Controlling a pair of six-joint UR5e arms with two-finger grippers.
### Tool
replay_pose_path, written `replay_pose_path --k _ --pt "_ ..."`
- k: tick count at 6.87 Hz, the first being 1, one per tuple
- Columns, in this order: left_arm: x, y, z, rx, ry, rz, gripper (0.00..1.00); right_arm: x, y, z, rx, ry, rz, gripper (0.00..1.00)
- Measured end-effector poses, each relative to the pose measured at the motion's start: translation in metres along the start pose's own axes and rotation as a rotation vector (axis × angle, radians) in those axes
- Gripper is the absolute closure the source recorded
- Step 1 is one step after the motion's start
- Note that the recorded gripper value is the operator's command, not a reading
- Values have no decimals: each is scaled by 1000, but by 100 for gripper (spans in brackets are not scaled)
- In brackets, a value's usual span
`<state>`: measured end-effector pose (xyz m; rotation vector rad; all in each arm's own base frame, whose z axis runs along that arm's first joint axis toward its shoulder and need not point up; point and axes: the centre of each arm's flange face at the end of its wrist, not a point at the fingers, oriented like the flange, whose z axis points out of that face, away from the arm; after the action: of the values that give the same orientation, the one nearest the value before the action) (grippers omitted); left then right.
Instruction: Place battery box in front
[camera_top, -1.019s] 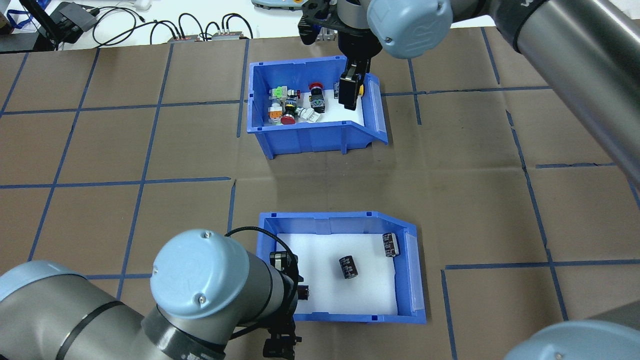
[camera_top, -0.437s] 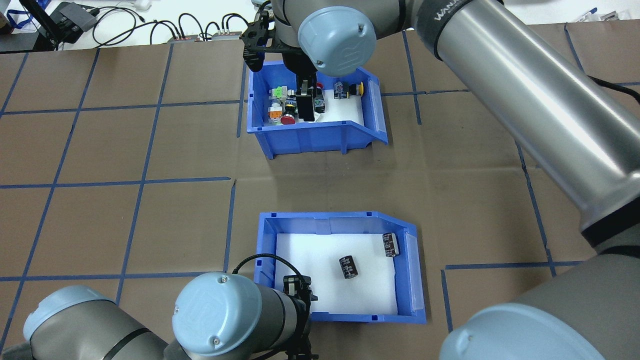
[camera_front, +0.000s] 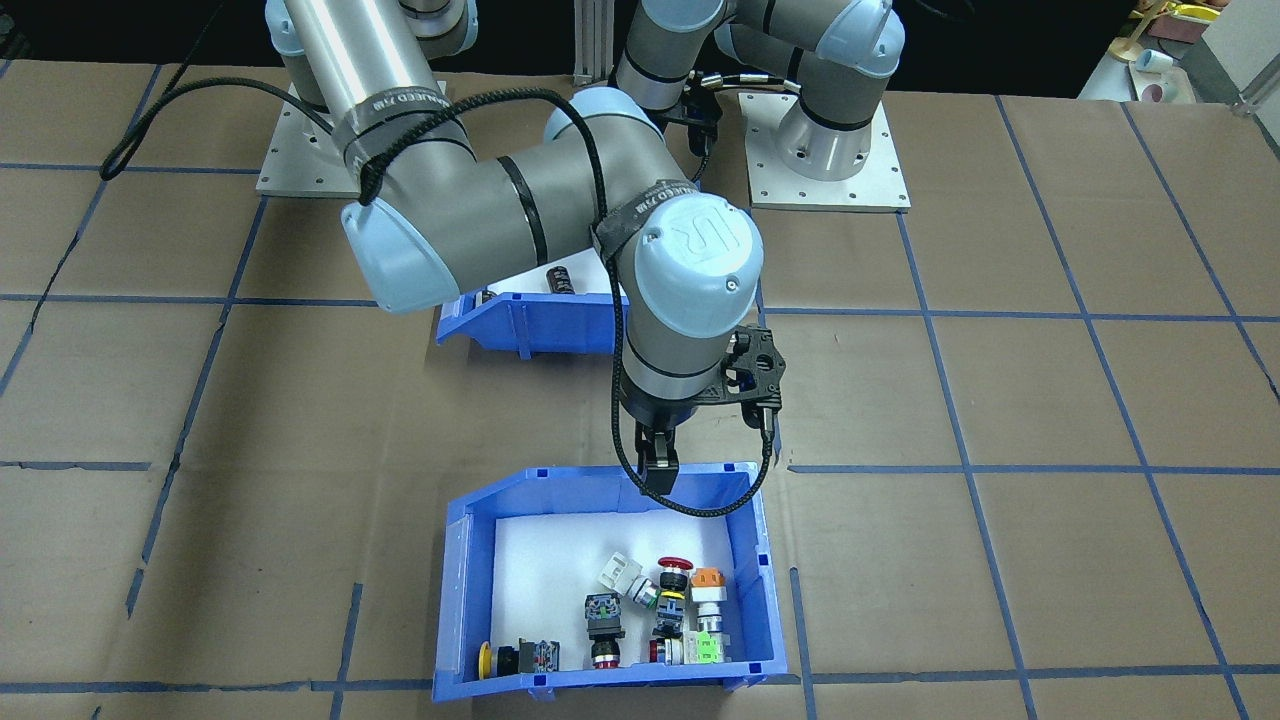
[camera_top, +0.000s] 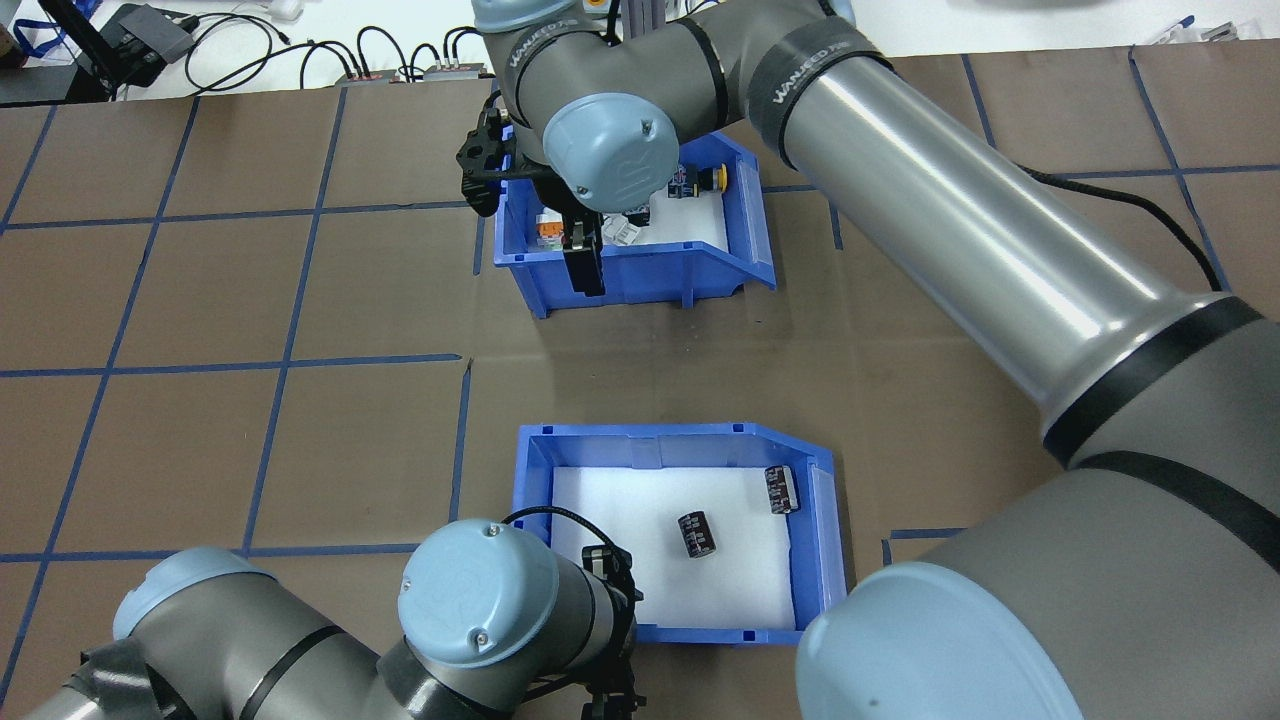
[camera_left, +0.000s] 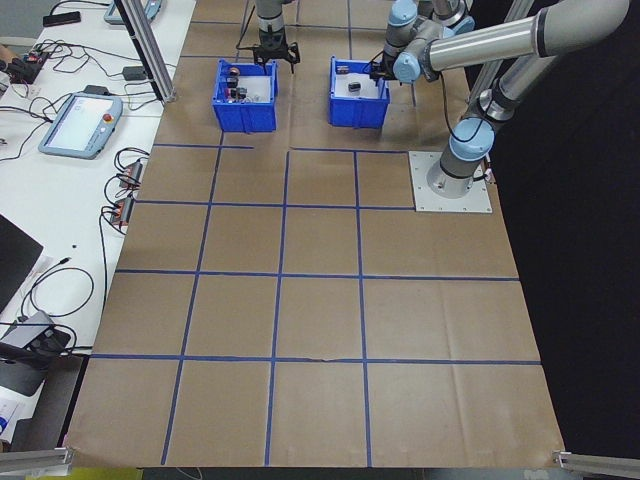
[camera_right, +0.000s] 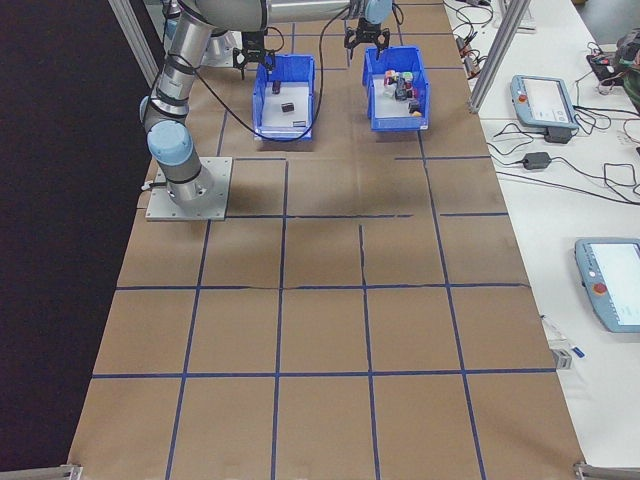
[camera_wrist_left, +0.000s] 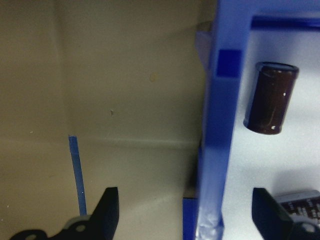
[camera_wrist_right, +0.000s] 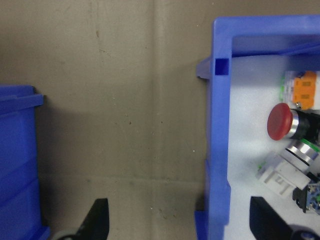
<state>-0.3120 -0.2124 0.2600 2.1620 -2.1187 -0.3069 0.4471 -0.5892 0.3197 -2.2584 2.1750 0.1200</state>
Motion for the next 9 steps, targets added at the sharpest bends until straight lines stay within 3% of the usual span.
replay_pose_path --k 3,5,7,9 --pt "6 0 13 11 -14 -5 94 9 -9 43 -7 -1 -6 3" --pt "6 -1 13 15 -10 1 100 20 -4 53 -13 52 3 51" --pt "6 -2 7 26 19 6 100 25 5 50 -39 78 9 88" --pt "7 -9 -16 36 91 19 100 30 8 40 -36 97 9 96"
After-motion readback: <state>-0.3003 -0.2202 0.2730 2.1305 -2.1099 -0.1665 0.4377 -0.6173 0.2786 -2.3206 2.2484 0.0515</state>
